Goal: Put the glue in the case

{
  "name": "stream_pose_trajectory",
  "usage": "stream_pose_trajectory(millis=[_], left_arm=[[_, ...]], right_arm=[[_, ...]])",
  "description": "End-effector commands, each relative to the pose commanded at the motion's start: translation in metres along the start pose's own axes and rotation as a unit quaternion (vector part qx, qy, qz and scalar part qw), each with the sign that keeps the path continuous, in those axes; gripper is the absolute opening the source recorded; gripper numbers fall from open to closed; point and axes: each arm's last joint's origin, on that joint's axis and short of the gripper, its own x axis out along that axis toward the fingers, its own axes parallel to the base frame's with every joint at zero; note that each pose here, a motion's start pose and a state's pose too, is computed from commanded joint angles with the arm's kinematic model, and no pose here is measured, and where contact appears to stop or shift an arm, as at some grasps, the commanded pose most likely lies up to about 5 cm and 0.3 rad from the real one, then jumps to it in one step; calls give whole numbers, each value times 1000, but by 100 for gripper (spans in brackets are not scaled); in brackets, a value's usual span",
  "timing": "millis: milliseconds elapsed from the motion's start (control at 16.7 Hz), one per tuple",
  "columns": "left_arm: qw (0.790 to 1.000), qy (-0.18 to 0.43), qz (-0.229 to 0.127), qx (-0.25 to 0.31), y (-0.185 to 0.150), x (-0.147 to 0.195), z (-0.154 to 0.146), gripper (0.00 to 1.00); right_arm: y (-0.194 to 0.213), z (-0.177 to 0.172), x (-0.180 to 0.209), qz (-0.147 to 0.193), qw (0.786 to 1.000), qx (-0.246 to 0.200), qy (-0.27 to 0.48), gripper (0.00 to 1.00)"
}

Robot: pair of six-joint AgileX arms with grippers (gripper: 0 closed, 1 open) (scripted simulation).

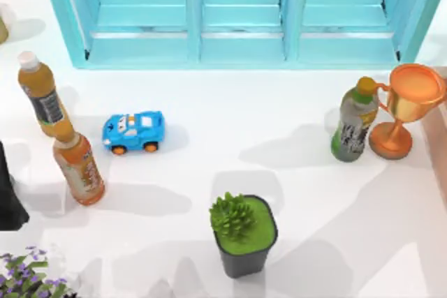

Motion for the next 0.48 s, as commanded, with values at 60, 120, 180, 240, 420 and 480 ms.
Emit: stream_pose_trajectory(millis=[60,120,180,240,420,480], left_arm=[[1000,0,0,0,0,0,0,100],[1000,0,0,0,0,0,0,100],[1000,0,0,0,0,0,0,100],[1000,0,0,0,0,0,0,100],[1000,0,0,0,0,0,0,100],[1000,0,0,0,0,0,0,100]], right_arm=[[0,0,0,0,1000,0,0,100],[0,0,0,0,1000,0,0,100],[0,0,0,0,1000,0,0,100],[3,1,-1,3,1000,-1,-1,100],[1,10,2,2,1000,-1,-3,100],[-1,15,5,1,1000,-1,-4,100]])
